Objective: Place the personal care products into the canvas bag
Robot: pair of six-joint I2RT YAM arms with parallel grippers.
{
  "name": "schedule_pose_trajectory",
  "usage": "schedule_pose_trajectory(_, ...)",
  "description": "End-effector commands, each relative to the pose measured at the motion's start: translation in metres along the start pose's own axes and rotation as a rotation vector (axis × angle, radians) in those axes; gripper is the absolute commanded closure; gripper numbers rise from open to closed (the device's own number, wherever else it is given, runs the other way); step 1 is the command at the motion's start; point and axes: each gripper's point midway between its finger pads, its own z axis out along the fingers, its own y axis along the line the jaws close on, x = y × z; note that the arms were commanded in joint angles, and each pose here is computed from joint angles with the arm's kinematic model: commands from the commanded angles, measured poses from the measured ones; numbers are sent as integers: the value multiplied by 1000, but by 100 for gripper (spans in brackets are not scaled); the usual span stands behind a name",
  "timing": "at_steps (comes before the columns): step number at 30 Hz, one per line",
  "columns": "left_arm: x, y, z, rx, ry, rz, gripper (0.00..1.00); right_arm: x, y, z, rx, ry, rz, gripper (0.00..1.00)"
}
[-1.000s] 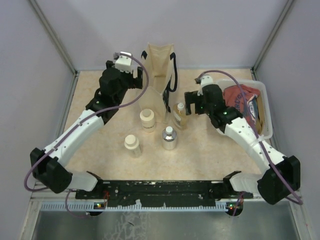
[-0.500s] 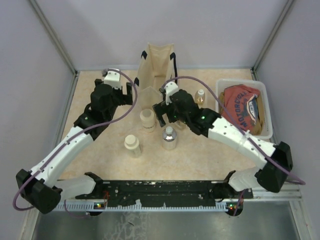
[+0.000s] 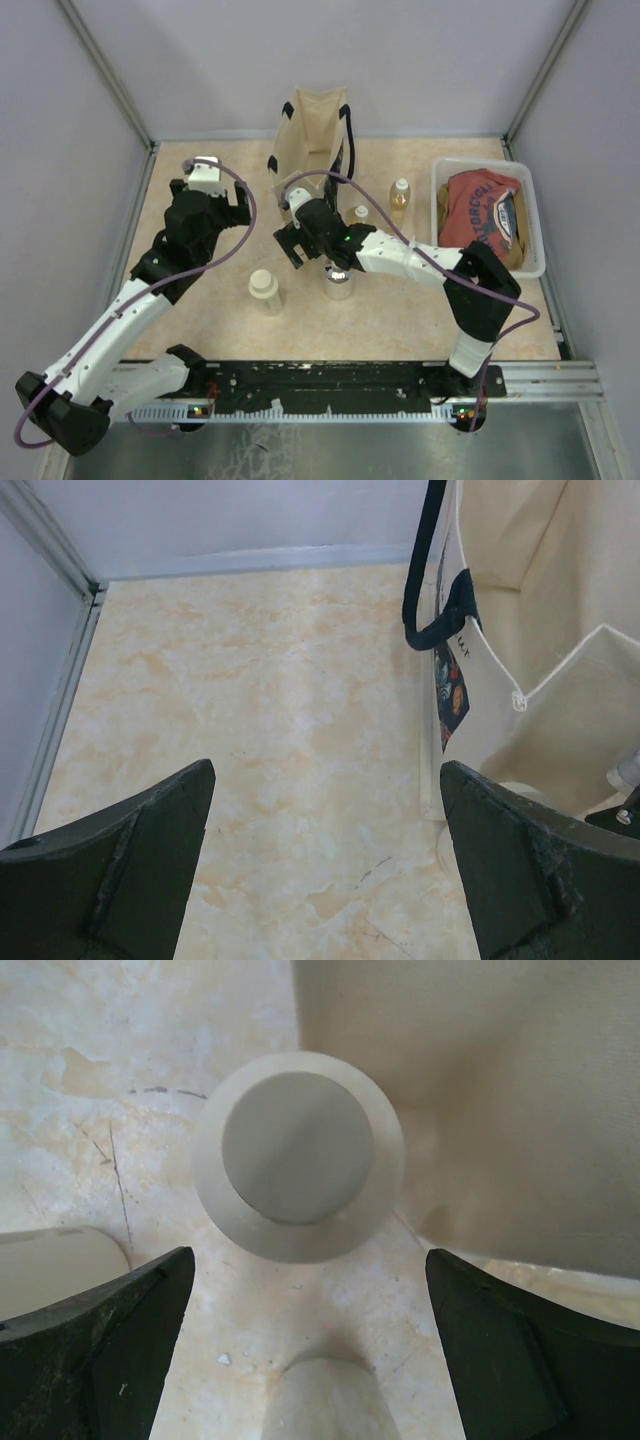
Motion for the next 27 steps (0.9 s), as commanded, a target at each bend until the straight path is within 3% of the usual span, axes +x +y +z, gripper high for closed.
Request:
schedule_pose_trajectory(1,5,9,-5,-36,4,2,1,-56,15,5,-31,-177,-4,1)
schedule_pose_trajectory(18,16,8,2,-49,19,19,1,-41,21,51,3,-164,-28,2)
schedule_pose_trajectory(22,19,8,3,-50,20,18,1,-39,22,54,-6,-191,-26,24)
schedule_pose_trajectory(27,25,6,6,-51,37,28,1,-37,23,48,-5,-211,-30,64)
